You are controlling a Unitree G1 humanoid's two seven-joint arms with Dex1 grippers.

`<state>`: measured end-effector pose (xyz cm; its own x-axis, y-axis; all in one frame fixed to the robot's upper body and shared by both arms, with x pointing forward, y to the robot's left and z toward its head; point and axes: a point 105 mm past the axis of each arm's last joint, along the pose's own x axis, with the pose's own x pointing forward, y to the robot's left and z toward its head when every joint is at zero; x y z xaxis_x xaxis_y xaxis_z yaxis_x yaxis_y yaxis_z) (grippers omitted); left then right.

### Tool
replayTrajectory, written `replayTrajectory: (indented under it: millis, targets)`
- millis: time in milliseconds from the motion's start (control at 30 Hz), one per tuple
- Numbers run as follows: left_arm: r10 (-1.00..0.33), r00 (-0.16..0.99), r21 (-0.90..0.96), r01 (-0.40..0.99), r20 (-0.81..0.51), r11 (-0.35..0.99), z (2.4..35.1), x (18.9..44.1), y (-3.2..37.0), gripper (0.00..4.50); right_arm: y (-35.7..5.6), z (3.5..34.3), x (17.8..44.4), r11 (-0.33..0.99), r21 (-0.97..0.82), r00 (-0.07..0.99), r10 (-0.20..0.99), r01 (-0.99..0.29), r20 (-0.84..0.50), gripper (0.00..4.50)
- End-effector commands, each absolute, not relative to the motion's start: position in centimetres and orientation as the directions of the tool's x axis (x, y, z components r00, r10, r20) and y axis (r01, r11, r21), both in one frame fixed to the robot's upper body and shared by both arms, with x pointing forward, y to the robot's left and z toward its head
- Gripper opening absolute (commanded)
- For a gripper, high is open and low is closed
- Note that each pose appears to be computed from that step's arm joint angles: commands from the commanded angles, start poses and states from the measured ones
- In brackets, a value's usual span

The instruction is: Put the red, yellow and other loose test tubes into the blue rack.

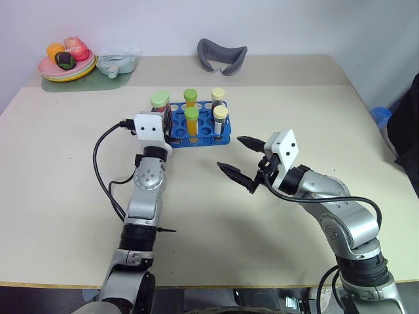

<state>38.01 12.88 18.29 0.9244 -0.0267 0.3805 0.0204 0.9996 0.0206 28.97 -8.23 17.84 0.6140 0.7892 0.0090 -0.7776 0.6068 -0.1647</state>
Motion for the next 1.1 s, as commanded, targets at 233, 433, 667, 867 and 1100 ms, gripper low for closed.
replayTrajectory:
  millis: [233, 433, 667, 867, 1100]
  targets:
    - [-0.043, 0.918, 0.03, 0.034, 0.395, 0.999, 18.7, 37.4, 12.3, 0.75, -7.8, 19.0, 28.3, 0.592, -0.191, 0.595, 0.803, -0.783, 0.048, 4.5]
    - [-0.031, 0.92, 0.05, 0.012, 0.392, 0.999, 18.6, 37.3, 12.8, 0.75, -7.7, 18.9, 28.3, 0.59, -0.187, 0.593, 0.804, -0.785, 0.048, 4.5]
    - [-0.017, 0.919, 0.054, -0.005, 0.393, 0.999, 18.7, 37.5, 13.3, 0.75, -7.6, 18.9, 28.2, 0.588, -0.184, 0.591, 0.806, -0.788, 0.046, 4.5]
    - [-0.006, 0.917, 0.061, -0.019, 0.398, 0.998, 18.8, 37.6, 13.6, 0.75, -7.6, 18.9, 28.2, 0.586, -0.184, 0.589, 0.807, -0.789, 0.043, 4.5]
    - [-0.001, 0.917, 0.064, -0.027, 0.4, 0.998, 18.9, 37.7, 13.7, 0.75, -7.6, 18.9, 28.2, 0.584, -0.185, 0.587, 0.808, -0.79, 0.044, 4.5]
